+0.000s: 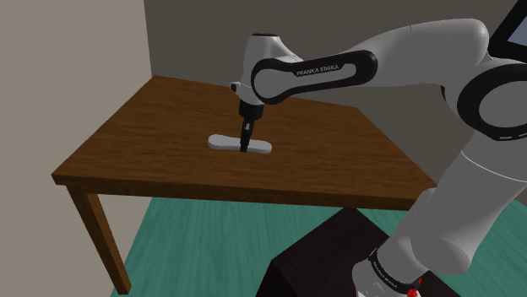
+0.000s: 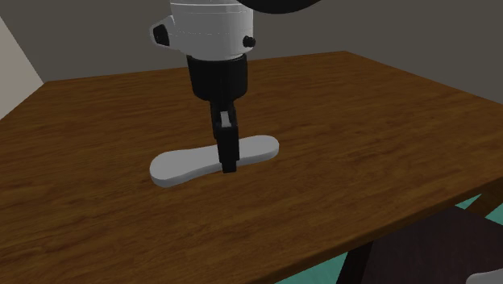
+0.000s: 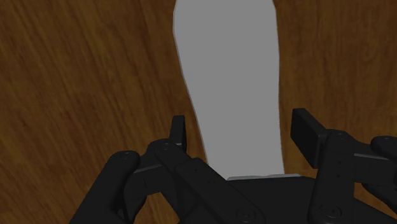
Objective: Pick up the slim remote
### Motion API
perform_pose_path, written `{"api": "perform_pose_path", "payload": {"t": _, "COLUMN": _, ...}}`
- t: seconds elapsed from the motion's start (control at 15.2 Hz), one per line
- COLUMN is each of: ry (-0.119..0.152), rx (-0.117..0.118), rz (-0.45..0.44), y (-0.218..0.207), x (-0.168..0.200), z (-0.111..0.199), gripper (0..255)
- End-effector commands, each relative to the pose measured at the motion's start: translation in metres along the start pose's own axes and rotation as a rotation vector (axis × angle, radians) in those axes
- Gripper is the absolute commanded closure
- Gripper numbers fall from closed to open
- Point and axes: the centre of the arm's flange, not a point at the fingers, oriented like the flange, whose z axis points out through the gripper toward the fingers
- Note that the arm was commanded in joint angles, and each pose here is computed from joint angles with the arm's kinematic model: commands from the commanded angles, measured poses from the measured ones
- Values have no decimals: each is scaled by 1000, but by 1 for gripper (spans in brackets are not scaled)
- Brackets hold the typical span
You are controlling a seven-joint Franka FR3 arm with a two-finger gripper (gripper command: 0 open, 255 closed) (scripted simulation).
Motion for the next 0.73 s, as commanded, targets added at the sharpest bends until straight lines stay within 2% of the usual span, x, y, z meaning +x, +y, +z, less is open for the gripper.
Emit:
{"api": "perform_pose_path", "payload": {"t": 0.0, "ry": 0, "rx": 0, "rz": 0, "y": 0, "x": 0, "z": 0, "gripper": 255}}
{"api": "perform_pose_path", "payload": {"t": 0.66, "ry": 0, "rx": 0, "rz": 0, "y": 1, "x": 0, "z": -47, "gripper": 255}}
